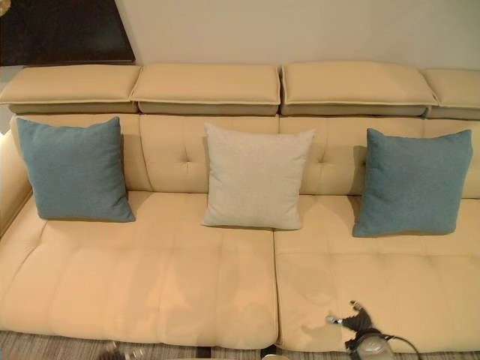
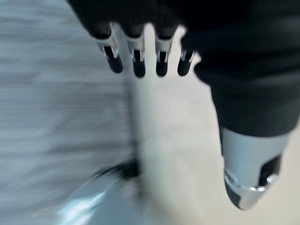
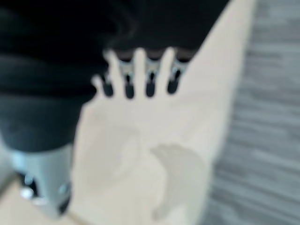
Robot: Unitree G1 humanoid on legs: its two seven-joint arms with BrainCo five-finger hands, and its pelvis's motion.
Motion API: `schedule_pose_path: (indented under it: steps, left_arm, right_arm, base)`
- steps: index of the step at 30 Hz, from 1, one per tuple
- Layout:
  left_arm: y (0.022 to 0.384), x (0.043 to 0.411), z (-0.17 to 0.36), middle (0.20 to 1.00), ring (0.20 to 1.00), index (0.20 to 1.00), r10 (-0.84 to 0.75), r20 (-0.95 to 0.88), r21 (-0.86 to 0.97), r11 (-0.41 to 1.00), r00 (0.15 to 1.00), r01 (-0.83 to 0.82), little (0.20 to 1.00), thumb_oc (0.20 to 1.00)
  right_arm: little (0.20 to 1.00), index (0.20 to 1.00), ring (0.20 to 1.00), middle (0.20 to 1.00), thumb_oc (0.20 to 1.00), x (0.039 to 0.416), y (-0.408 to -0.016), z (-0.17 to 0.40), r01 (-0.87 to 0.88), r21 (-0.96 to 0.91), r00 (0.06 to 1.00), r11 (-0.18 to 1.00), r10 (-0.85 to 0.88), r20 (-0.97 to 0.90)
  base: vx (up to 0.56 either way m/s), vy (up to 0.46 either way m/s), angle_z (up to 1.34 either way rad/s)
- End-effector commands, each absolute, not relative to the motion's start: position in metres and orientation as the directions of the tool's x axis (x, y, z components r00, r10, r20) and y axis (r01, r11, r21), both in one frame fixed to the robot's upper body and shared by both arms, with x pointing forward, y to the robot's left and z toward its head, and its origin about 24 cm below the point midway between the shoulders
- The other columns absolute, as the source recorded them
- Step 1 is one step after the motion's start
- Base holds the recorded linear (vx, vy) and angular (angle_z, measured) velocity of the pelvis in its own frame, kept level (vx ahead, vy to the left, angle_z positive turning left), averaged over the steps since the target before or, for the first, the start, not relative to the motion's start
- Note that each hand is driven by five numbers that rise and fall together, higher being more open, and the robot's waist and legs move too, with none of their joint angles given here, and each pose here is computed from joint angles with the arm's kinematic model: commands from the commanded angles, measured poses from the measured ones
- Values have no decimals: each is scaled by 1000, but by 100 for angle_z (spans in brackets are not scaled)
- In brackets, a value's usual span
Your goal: Pick up all the scattered cushions and arrange them neatly on the sofa.
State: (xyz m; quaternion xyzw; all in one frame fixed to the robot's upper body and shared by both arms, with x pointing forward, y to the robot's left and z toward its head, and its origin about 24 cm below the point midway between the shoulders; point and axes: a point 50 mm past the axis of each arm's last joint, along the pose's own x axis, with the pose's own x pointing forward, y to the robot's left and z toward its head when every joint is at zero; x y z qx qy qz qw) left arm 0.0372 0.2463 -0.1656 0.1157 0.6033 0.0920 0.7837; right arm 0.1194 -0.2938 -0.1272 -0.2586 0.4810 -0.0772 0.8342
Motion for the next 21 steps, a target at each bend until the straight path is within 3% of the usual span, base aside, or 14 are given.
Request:
schedule_pose_path:
  steps: [1,4,8,16,21]
  left_arm:
    - [279,71,-151,1000,1000,1000,370,-862,411,910,347,49,1000,1000]
    - [273,62,-155,1000,1000,1000,356,-881,399,913,310,84,1000,1000]
    - [276,72,-152,1000,1000,1000,368,-870,408,911,327,61,1000,1000]
    - [275,110,-144,1000,1000,1000,359,-832,421,905,422,61,1000,1000]
    - [269,115,-145,1000,1000,1000,334,-839,405,910,430,83,1000,1000]
  right_arm:
    - [1000,1000,1000,1000,1000,134,-300,-121,-160,-555,550,816,-393,-737]
    - [1000,1000,1000,1000,1000,108,-292,-137,-203,-518,438,831,-397,-807]
    - [1000,1000,1000,1000,1000,92,-293,-142,-190,-504,371,843,-414,-831]
    - [1000,1000,1000,1000,1000,94,-295,-141,-150,-504,357,851,-429,-830]
    - [1000,1000,1000,1000,1000,98,-299,-139,-143,-511,359,848,-437,-825]
  base:
    - [-38,-16,-2]
    - [-19,-12,-2]
    - [-48,-53,-1]
    - [-158,-43,18]
    - [-160,112,30]
